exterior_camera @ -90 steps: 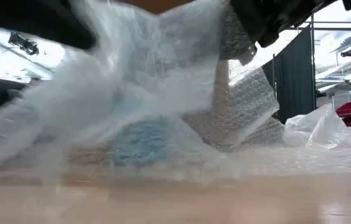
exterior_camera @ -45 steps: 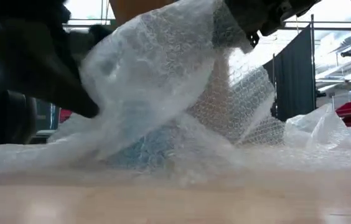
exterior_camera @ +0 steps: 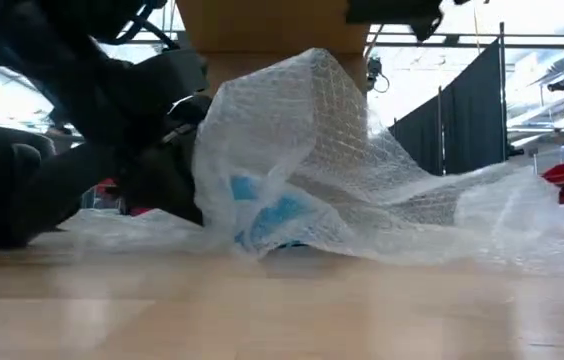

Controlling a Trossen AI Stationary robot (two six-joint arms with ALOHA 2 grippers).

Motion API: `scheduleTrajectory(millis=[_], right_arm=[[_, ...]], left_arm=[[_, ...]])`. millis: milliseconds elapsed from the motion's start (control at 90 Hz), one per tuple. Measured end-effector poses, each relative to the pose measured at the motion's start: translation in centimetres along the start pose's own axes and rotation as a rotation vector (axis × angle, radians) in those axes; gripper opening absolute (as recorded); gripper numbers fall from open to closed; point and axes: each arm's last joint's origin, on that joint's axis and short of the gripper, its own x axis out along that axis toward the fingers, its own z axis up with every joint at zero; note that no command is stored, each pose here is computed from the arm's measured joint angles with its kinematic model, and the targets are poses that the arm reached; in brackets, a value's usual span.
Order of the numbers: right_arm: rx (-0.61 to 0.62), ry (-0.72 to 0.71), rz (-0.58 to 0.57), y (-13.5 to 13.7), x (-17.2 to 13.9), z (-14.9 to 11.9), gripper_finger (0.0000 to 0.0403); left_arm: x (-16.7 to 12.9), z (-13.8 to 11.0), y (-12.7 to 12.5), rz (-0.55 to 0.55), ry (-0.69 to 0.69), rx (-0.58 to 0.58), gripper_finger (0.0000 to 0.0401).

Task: Wrap mug
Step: Wrap the black mug with the bubble wrap

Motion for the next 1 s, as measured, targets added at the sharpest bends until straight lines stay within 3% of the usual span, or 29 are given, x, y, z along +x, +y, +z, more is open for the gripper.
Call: scheduleTrajectory(millis=[144, 311, 444, 533, 778, 889, 1000], right_arm=[[0.082, -0.002, 0.164, 0.0, -2.8, 1.1, 0.0093], [0.229, 0.122, 0.349, 1.5, -3.5, 0.2, 0.0093], [0.341, 0.363, 0.331, 3.3, -3.4, -2.8, 0.0093], [0.409, 0.53, 0.257, 4.5, -3.3, -5.3, 0.0093], [0.442, 0.809, -0.02, 6.1, -1.9, -11.6, 0.0093], [0.47, 0.939, -0.038, 6.8, -1.2, -13.5, 0.0093], [0.551, 1.024, 0.015, 7.8, -1.2, -14.0, 0.0093]], left_arm=[[-0.4, 2.1, 0.4, -0.098, -0.04, -0.263, 0.0], [-1.5, 5.6, 1.2, -0.346, -0.085, -0.52, 0.0], [-2.5, 7.8, 1.5, -0.589, -0.078, -0.678, 0.0], [-2.9, 8.4, 1.6, -0.707, -0.067, -0.716, 0.0], [-2.7, 7.4, 1.5, -0.701, 0.059, -0.732, 0.0], [-3.1, 7.4, 1.9, -0.695, 0.06, -0.749, 0.0], [-4.4, 7.8, 3.3, -0.679, -0.001, -0.761, 0.0]])
